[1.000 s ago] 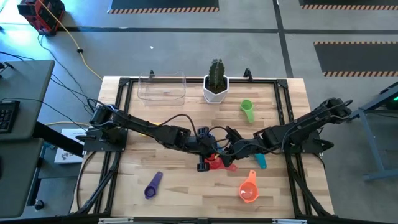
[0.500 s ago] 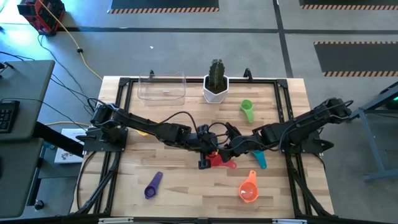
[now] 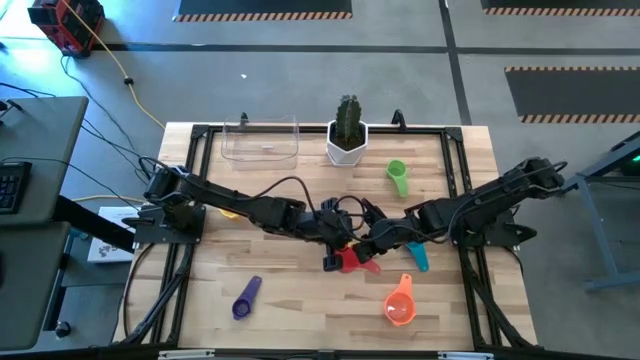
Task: Nest measuring cups in basket
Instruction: Stack the red measuring cup on top of the orange measuring cup
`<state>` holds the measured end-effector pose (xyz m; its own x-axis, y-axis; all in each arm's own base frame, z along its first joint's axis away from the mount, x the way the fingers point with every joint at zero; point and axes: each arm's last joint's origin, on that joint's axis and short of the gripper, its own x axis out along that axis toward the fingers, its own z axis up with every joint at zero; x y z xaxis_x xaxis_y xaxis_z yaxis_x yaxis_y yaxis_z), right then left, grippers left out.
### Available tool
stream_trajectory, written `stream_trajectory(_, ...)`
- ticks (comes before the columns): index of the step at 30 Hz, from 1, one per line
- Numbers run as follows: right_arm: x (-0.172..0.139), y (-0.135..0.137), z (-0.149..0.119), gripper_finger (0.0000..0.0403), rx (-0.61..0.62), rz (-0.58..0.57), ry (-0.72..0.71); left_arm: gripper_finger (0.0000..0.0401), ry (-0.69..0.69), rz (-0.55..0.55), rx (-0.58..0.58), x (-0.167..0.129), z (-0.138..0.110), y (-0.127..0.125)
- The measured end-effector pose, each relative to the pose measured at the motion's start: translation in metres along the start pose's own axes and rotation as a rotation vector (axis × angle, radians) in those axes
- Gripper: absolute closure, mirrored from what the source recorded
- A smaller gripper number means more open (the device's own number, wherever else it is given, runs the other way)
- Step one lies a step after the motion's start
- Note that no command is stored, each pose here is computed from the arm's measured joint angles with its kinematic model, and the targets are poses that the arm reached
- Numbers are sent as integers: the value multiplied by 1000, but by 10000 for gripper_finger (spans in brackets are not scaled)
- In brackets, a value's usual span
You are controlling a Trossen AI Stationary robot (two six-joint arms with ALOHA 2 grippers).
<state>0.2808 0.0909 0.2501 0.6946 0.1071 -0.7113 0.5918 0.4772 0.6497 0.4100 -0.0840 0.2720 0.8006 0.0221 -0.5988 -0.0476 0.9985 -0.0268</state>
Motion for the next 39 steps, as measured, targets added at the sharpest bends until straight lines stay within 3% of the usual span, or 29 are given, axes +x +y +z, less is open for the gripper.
stream_trajectory(8, 0, -2, -3, 402, -78, -7, 72, 345, 37, 3, -19, -5, -3, 1)
stream_trajectory(17, -2, -5, -7, 402, -227, 4, 201, 345, 80, 15, -59, -30, 0, 6)
stream_trajectory(27, -4, -2, -20, 402, -592, 126, 354, 345, 100, -23, -143, -48, 3, 6)
stream_trajectory(34, -8, 0, -38, 402, -921, 198, 388, 345, 106, -80, -181, -51, 3, -3)
stream_trajectory(39, -11, -4, -49, 403, -1083, 189, 437, 345, 111, -83, -265, -51, 2, -7)
